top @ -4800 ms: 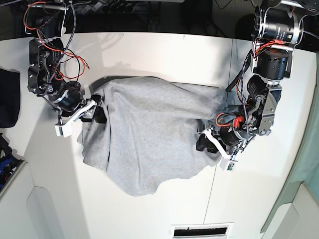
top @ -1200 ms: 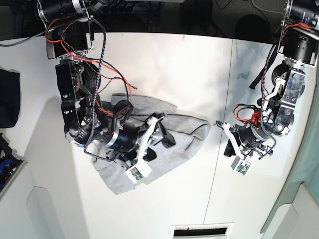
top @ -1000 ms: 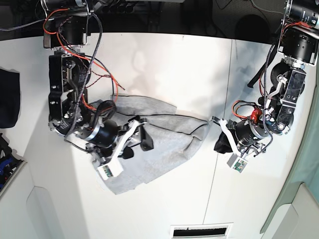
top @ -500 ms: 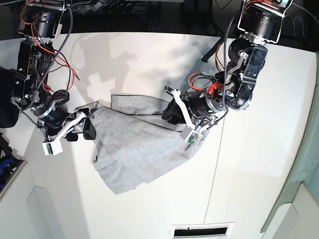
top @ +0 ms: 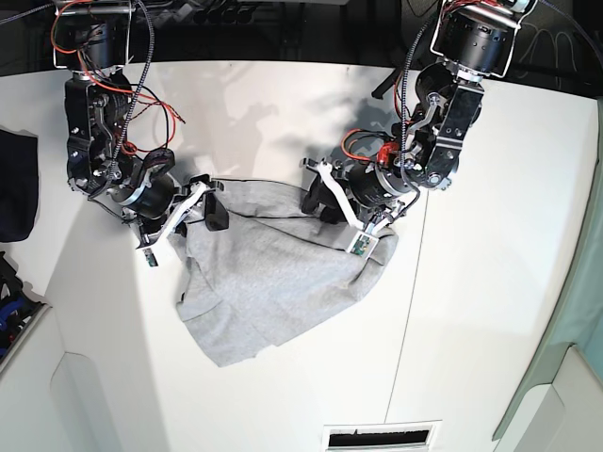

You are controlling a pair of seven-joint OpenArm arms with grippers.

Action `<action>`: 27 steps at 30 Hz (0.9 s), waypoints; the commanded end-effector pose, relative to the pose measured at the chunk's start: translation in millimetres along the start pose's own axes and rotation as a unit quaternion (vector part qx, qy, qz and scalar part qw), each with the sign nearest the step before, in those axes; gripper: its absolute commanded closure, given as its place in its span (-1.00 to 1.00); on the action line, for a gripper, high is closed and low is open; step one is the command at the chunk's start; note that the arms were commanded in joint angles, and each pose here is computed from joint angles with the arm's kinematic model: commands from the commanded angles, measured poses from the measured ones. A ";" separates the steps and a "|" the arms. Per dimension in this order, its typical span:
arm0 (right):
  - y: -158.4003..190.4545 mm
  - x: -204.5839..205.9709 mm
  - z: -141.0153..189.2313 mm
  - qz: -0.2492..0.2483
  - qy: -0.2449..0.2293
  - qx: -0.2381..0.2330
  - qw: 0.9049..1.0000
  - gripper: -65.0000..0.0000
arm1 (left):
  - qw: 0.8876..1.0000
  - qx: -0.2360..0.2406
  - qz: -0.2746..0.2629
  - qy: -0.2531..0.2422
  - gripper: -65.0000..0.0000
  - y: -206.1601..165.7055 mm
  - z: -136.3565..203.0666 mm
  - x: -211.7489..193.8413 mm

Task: Layout the t-shirt on the table in an organized manner, then fold the t-shirt properly
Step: 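Pull the shirt apart between both grippers to stretch it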

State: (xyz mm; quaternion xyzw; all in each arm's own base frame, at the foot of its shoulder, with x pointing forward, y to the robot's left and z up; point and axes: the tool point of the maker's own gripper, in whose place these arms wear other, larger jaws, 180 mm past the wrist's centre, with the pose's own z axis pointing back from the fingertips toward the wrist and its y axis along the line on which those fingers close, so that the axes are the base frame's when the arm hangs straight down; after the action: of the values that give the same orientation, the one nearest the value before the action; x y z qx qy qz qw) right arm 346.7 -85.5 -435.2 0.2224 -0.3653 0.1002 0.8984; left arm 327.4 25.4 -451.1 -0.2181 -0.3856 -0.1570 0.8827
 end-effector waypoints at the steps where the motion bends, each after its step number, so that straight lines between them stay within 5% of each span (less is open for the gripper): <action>1: 7.4 21.5 -0.6 0.005 -0.032 0.013 0.999 0.38 | 1.000 0.007 -0.005 -0.002 0.34 4.7 -0.8 5.0; 5: 11.7 27.3 -3.0 0.009 -0.049 0.013 0.999 1.00 | 1.000 0.009 -0.003 0.000 1.00 6.7 -2.3 -0.8; 11: -1.2 53.9 6.2 0.019 -0.077 -0.005 0.997 1.00 | 0.997 0.079 -0.023 0.002 1.00 41.3 2.9 7.5; 19: -18.6 130.5 73.3 0.050 -0.168 -0.047 0.983 1.00 | 0.985 0.151 -0.078 0.014 1.00 121.4 40.7 25.7; 23: -38.9 150.7 105.0 0.066 -0.199 -0.072 0.975 1.00 | 0.975 0.194 -0.111 0.014 1.00 163.7 68.4 44.9; 27: -70.1 153.0 128.6 0.069 -0.200 -0.110 0.971 1.00 | 0.951 0.271 -0.146 -0.009 1.00 208.5 114.8 78.5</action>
State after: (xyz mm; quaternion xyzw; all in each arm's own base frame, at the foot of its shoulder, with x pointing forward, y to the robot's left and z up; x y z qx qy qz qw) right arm 394.2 -203.0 -290.4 0.1111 -0.5320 0.0735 0.8362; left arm 387.2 250.4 -398.3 0.0790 -0.4211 -0.1711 0.8872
